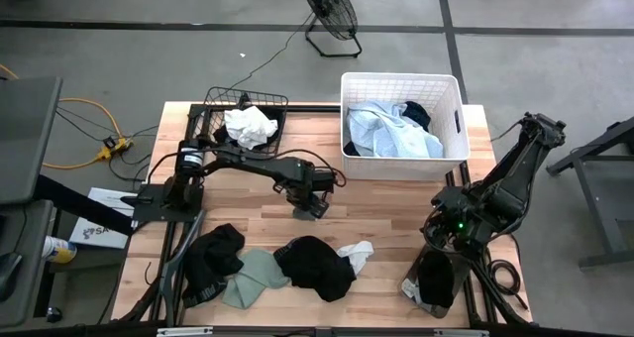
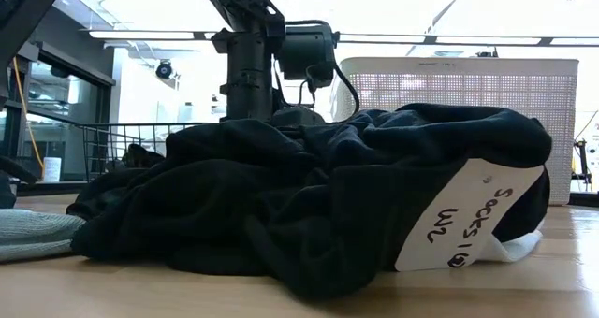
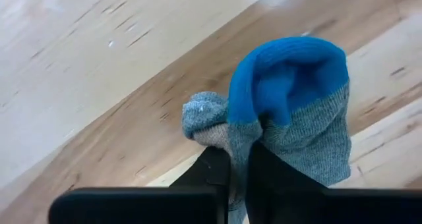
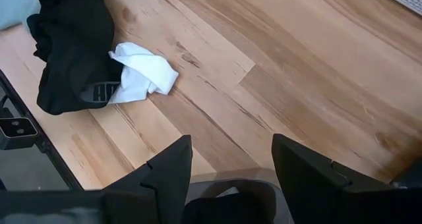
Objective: Pick & Place Cloths
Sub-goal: Put the blue gray sock into the black bin
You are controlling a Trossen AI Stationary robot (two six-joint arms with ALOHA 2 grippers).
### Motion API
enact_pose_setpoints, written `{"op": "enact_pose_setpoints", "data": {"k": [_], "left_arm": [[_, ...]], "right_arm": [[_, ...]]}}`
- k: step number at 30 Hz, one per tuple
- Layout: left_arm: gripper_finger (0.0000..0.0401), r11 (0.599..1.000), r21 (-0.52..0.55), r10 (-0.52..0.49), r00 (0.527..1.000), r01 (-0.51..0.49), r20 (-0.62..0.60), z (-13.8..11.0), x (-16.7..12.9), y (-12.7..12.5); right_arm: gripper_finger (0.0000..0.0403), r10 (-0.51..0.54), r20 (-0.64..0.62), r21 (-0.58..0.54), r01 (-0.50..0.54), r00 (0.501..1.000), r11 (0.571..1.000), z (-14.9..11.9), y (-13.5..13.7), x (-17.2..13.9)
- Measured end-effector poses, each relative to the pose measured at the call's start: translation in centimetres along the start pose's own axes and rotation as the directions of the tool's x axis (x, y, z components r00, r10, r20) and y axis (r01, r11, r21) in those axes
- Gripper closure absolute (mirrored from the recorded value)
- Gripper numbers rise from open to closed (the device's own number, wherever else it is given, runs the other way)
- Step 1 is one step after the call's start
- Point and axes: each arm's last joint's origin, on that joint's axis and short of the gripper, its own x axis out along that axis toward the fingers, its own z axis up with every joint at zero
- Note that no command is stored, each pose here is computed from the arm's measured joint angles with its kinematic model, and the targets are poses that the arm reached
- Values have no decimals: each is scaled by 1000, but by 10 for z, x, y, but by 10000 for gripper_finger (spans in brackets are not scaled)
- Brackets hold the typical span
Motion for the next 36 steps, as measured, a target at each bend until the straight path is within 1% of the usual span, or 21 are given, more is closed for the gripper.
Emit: {"op": "enact_pose_setpoints", "data": {"k": [3, 7, 11, 16, 19, 22, 25, 30, 33, 36], "left_arm": [[394, 998, 49, -24, 1000, 25, -7, 0, -8, -2], [395, 993, 98, -67, 998, 65, 15, 1, -21, -8], [396, 975, 165, -163, 983, 146, 90, 3, -56, -17], [396, 949, 256, -229, 958, 181, 172, -1, -92, -27], [396, 920, 326, -297, 929, 217, 220, -4, -116, -36], [396, 886, 404, -348, 901, 226, 260, -6, -135, -46], [396, 851, 477, -396, 863, 218, 313, -10, -157, -57], [396, 824, 543, -423, 812, 161, 402, -15, -180, -67], [396, 795, 594, -457, 767, 125, 450, -18, -191, -74], [396, 762, 641, -504, 708, 94, 495, -19, -197, -82]], "right_arm": [[202, 1, 1, -7, -1, 1000, 1000, 0, 0, 0], [202, 4, 18, -12, -4, 1000, 1000, 0, 0, 0], [202, 29, 27, -47, -28, 999, 999, 0, 3, 0], [202, 82, 57, -97, -77, 995, 992, 1, 8, 0], [202, 118, 96, -124, -106, 988, 987, 2, 12, -1], [202, 152, 150, -162, -127, 977, 979, 3, 15, -1], [202, 181, 209, -203, -138, 961, 969, 5, 18, -2], [202, 219, 313, -258, -139, 924, 956, 8, 22, -4], [202, 239, 396, -280, -132, 887, 951, 10, 25, -5], [202, 257, 509, -286, -120, 821, 951, 13, 29, -8]]}}
